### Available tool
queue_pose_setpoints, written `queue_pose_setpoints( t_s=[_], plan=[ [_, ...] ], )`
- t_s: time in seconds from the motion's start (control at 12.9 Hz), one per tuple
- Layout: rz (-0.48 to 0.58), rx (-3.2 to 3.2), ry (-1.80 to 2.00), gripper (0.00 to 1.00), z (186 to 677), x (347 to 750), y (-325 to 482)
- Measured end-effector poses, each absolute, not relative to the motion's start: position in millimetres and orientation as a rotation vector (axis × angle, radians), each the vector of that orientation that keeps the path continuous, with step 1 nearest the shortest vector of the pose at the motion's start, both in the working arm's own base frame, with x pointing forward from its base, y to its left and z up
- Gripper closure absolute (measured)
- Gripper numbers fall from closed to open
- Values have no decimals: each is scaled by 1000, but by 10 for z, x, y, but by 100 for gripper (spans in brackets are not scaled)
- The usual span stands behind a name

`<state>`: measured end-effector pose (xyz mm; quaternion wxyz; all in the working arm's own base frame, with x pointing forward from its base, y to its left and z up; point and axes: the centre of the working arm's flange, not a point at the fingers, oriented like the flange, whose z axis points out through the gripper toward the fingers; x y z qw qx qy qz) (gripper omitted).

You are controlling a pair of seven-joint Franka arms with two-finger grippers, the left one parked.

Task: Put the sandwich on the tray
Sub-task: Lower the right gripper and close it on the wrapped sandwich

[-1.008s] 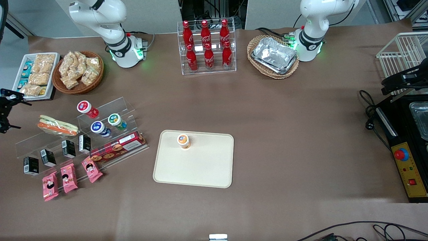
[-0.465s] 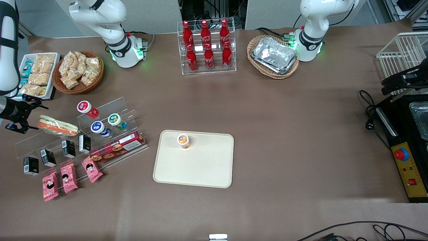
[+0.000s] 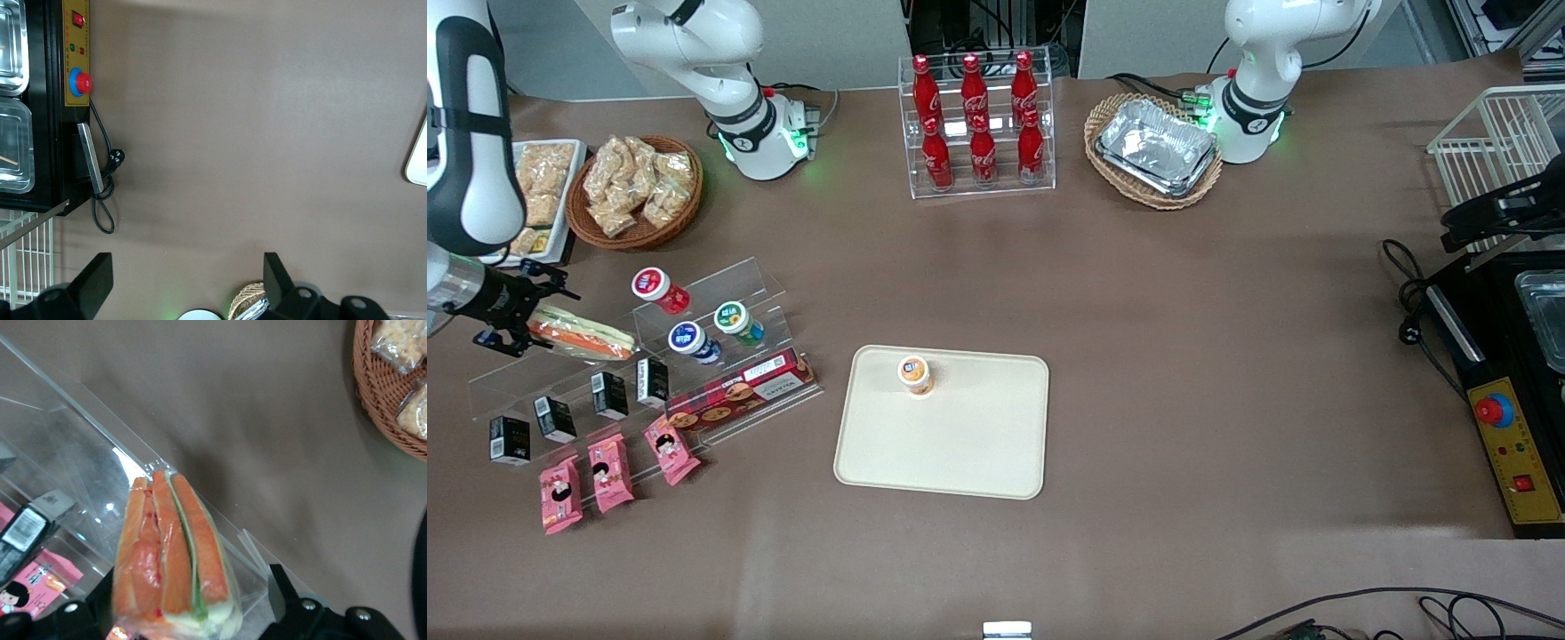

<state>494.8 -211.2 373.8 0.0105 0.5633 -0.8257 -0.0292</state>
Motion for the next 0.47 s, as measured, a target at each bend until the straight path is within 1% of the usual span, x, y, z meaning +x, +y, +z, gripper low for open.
queue_pose_setpoints(
  t_s=[0.08, 0.23, 0.31, 0.39, 0.47],
  plan=[
    [-80, 1765, -2577, 11, 3687, 4943, -2079],
    [-50, 1787, -2575, 33, 3646, 4981, -1986],
    [-30, 1794, -2580, 39, 3642, 5005, -1951],
    [-13, 1802, -2583, 42, 3640, 5021, -1934],
    [2, 1807, -2586, 53, 3645, 5034, -1931]
  ],
)
